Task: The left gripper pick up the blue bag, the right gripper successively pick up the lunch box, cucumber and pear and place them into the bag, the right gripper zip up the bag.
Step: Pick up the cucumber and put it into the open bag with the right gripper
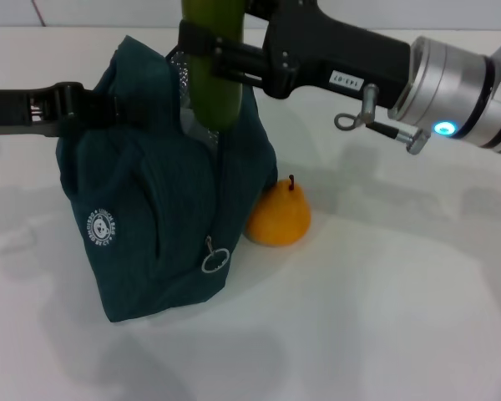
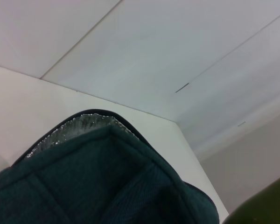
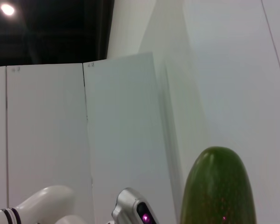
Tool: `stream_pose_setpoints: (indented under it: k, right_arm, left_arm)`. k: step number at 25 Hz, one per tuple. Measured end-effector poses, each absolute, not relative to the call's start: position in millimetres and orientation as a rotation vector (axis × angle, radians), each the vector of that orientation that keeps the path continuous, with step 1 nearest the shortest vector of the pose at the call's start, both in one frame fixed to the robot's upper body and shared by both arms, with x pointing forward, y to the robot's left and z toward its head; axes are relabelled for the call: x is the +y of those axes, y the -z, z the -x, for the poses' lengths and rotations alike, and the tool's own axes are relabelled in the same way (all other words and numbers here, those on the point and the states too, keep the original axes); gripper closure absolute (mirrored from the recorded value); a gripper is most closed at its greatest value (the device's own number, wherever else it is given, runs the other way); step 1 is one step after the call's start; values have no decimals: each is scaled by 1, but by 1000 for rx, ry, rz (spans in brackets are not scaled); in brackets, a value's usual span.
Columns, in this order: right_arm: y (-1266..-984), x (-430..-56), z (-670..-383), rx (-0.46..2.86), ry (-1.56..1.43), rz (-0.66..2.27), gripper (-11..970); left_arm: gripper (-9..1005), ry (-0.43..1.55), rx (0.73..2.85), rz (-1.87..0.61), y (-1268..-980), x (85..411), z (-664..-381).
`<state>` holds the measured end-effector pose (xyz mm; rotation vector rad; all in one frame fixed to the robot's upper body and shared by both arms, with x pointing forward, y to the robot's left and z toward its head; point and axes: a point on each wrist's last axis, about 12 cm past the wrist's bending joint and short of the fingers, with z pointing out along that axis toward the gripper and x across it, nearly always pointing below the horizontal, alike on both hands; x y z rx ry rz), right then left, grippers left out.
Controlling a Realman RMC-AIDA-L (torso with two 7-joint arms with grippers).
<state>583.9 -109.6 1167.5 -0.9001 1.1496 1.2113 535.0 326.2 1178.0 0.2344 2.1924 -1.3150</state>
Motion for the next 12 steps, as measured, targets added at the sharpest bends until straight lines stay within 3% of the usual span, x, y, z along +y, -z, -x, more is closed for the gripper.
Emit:
stream_pose_setpoints:
  k: [12]
  right_arm:
    - [-1153,-111,-582,1170,-1180,874,284]
  left_arm:
    - [949,1370,2137,-247,-1183,325,-532]
